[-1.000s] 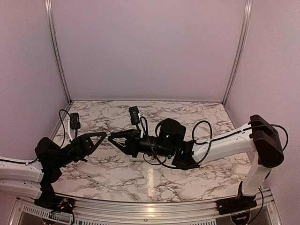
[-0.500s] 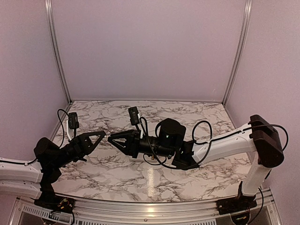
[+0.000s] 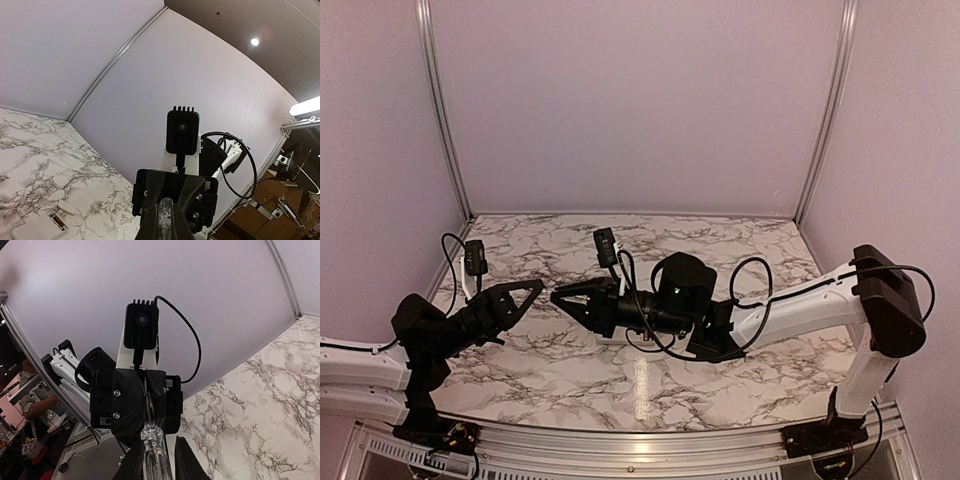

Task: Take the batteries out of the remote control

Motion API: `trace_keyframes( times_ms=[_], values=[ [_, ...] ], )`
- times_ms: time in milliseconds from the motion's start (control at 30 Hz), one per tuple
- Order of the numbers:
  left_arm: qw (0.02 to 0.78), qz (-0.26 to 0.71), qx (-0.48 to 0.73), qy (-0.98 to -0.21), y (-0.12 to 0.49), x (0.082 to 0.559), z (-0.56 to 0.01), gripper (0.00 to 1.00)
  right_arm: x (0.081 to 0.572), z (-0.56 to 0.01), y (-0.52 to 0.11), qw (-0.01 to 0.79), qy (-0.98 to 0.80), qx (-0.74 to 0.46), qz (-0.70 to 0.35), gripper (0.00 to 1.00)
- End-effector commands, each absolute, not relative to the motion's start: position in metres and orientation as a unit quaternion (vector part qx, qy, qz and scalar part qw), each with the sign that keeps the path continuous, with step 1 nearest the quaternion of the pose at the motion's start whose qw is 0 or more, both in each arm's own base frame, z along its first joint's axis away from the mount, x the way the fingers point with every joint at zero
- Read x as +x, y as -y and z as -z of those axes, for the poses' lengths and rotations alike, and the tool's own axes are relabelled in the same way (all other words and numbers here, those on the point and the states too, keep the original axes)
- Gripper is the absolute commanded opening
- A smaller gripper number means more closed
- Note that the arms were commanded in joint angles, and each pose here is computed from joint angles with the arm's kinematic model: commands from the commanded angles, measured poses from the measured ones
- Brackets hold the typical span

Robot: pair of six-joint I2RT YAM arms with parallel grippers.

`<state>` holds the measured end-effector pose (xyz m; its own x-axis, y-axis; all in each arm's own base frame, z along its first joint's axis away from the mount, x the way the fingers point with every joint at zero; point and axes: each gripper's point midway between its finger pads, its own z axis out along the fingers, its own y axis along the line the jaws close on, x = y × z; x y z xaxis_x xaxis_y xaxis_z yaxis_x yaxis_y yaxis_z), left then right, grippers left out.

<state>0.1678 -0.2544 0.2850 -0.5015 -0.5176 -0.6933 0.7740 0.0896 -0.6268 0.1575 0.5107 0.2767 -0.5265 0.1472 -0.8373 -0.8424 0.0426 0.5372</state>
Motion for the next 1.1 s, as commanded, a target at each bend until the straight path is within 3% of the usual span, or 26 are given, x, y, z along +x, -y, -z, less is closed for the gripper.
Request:
trace_keyframes(
  times_ms=[0, 1067],
  values=[
    [0.485, 0.655, 0.11, -0.57, 0.255, 0.171, -0.276, 0.0, 0.151, -0.291, -0.518, 0.395, -0.584, -0.296, -0.644, 0.19],
    [0.484, 0.65, 0.108, -0.576, 0.256, 0.174, -0.272, 0.0, 0.143, -0.312, -0.512, 0.407, -0.558, -0.314, -0.652, 0.25]
  ],
)
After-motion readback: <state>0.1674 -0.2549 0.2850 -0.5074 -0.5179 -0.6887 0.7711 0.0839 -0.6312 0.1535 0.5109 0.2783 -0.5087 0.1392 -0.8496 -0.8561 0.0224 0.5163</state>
